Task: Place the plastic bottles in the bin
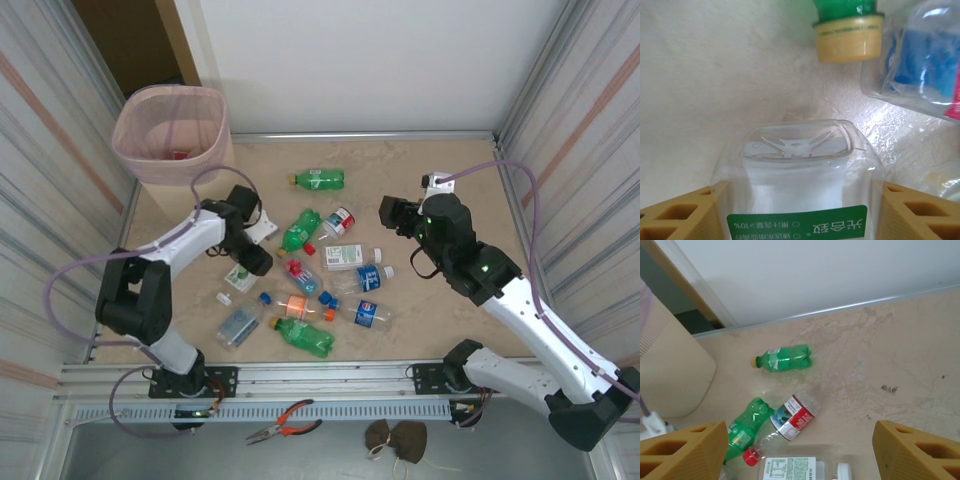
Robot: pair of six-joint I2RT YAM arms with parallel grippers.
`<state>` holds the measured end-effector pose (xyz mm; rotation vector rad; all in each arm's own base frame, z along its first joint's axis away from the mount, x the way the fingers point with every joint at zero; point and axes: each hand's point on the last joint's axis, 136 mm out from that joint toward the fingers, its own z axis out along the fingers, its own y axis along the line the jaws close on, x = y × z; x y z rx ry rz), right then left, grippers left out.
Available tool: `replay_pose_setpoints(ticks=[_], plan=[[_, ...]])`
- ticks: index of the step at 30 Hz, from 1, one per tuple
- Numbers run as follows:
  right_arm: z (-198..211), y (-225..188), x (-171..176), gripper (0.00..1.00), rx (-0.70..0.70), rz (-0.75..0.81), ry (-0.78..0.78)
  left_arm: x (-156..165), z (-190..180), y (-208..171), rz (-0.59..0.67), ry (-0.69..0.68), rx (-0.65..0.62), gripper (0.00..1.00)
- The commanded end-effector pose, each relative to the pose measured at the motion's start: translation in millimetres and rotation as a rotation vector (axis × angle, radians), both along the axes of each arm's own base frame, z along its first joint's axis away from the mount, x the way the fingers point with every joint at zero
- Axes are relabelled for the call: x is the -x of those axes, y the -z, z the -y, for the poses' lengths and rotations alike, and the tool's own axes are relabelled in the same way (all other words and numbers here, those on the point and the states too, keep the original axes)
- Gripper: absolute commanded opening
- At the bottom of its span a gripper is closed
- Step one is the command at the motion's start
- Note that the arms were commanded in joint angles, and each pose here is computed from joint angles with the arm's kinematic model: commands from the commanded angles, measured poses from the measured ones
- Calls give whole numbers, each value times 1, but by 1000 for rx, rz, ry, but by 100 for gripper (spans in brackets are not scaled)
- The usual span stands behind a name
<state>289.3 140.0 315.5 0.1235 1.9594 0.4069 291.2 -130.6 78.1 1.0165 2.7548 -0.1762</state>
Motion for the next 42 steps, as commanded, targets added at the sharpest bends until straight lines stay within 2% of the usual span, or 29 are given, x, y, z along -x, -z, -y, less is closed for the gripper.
replay_pose_setpoints(ticks=[1, 8, 15, 21, 26, 32, 36, 42], plan=[[11, -2, 2, 75, -12, 8, 44, -14, 10, -45, 117, -24, 119, 66], [10, -5, 1, 75, -11, 9, 42, -29, 19, -117, 299, -91, 313, 64], [6, -3, -2, 75, -9, 4, 37, -47, 24, -217, 518, -151, 562, 61], [6, -7, -2, 75, -11, 14, 35, -60, 16, -293, 703, -194, 668, 60], [3, -12, -3, 75, -13, 20, 23, -72, -3, -347, 854, -223, 696, 60], [6, -19, -1, 75, -23, 36, 28, -96, -35, -392, 978, -285, 675, 58], [5, -21, -2, 75, -26, 40, 26, -116, -61, -414, 1046, -347, 635, 58], [-2, -23, -6, 74, -32, 38, 11, -154, -100, -423, 1092, -434, 544, 58]])
